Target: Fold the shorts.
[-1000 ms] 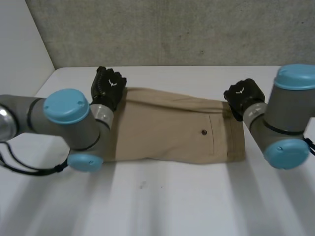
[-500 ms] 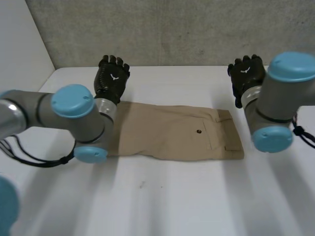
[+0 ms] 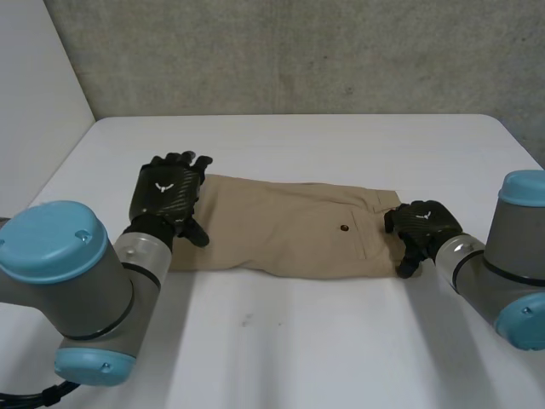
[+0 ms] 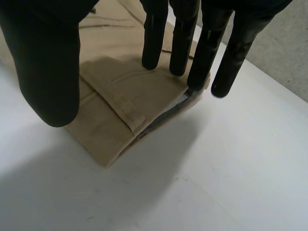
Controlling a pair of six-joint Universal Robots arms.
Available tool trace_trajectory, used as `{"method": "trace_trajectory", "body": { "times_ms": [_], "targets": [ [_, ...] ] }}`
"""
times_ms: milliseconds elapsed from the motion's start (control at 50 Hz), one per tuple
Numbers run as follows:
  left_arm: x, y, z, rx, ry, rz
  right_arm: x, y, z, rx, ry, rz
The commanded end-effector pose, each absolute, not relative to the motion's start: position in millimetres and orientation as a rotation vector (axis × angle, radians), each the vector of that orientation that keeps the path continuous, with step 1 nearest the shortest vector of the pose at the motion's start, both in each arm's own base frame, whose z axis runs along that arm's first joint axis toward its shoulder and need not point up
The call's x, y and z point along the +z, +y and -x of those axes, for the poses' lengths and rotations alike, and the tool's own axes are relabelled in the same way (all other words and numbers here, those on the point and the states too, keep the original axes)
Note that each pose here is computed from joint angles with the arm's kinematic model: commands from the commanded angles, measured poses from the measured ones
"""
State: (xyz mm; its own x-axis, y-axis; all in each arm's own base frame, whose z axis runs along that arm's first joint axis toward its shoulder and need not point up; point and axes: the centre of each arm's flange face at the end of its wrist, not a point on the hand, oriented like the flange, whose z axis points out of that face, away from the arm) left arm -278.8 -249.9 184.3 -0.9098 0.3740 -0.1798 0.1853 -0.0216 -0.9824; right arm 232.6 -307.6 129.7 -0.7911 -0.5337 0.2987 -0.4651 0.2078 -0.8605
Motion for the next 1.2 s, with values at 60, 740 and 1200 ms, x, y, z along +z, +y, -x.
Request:
{"method": "trace_trajectory", "body": {
  "times_ms": [60,740,1200],
  "targets": [
    [181.3,-257.7,271.8,2.073,-2.128,0.586,121.3,-313.0,-235.0,-1.658,2.381,1.009],
    [189.1,-250.9,269.4,2.089,-2.108,0.583,222.2,-303.2,-297.3,-2.385,1.701,1.831],
    [204.4,-253.3,277.3,2.126,-2.040,0.579,215.5,-232.6,-343.0,-1.996,1.563,1.452]
  ]
}}
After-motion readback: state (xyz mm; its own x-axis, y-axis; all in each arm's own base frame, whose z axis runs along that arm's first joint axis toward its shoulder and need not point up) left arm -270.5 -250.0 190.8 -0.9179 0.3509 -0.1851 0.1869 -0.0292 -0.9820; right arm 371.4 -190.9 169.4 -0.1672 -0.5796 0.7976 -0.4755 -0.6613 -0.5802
